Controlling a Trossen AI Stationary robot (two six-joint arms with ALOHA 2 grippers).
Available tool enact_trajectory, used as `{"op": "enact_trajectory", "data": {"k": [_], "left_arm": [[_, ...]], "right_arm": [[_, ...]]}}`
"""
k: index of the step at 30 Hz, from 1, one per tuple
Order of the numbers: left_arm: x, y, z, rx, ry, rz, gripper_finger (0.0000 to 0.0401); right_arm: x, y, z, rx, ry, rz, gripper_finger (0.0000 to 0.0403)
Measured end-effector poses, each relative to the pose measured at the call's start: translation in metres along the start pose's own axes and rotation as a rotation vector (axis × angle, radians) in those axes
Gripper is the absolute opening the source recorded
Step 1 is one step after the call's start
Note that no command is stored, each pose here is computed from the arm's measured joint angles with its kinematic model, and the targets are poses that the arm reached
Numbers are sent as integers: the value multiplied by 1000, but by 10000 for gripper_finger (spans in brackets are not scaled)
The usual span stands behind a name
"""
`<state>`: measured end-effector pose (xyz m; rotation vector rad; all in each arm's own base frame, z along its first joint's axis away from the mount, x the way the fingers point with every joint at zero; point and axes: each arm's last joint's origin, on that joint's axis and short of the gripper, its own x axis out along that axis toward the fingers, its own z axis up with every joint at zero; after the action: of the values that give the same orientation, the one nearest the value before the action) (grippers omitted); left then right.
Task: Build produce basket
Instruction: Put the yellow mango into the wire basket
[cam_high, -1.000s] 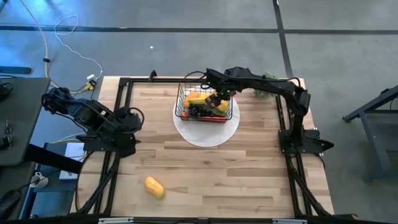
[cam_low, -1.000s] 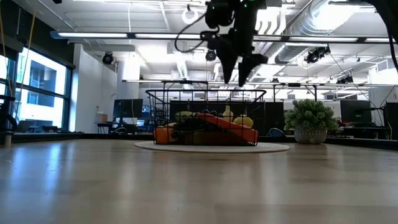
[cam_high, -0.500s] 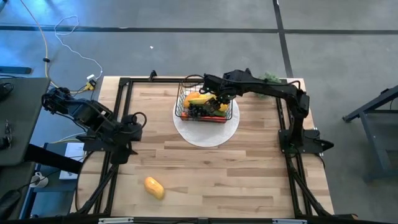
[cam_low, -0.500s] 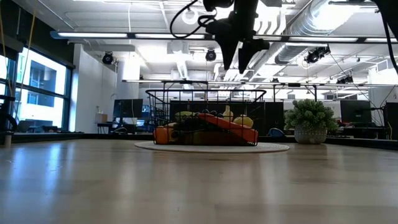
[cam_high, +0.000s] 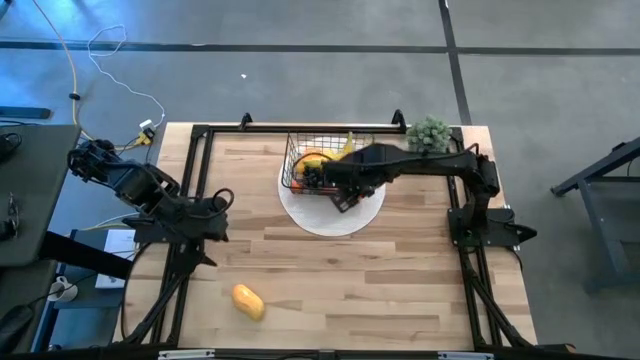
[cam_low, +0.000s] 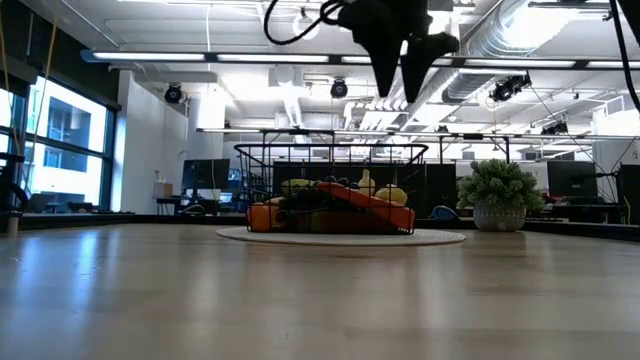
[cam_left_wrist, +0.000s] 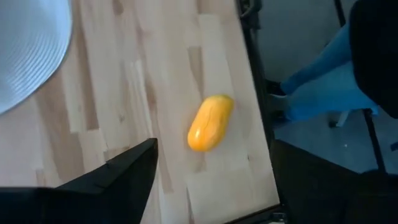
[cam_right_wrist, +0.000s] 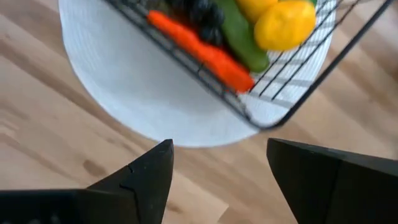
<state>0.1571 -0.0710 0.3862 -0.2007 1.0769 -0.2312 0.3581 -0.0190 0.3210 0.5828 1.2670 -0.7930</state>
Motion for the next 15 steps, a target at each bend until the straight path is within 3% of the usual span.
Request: {"op": "enact_trajectory", "data": {"k": [9,15], "left_arm": [[11,-24,5,207,-20,-91,336],[24,-39,15,211,-76,-106,337]], "right_arm": [[-11,29,-41,112,-1,18,239],[-18,46,-69,185,0,40,239]]}}
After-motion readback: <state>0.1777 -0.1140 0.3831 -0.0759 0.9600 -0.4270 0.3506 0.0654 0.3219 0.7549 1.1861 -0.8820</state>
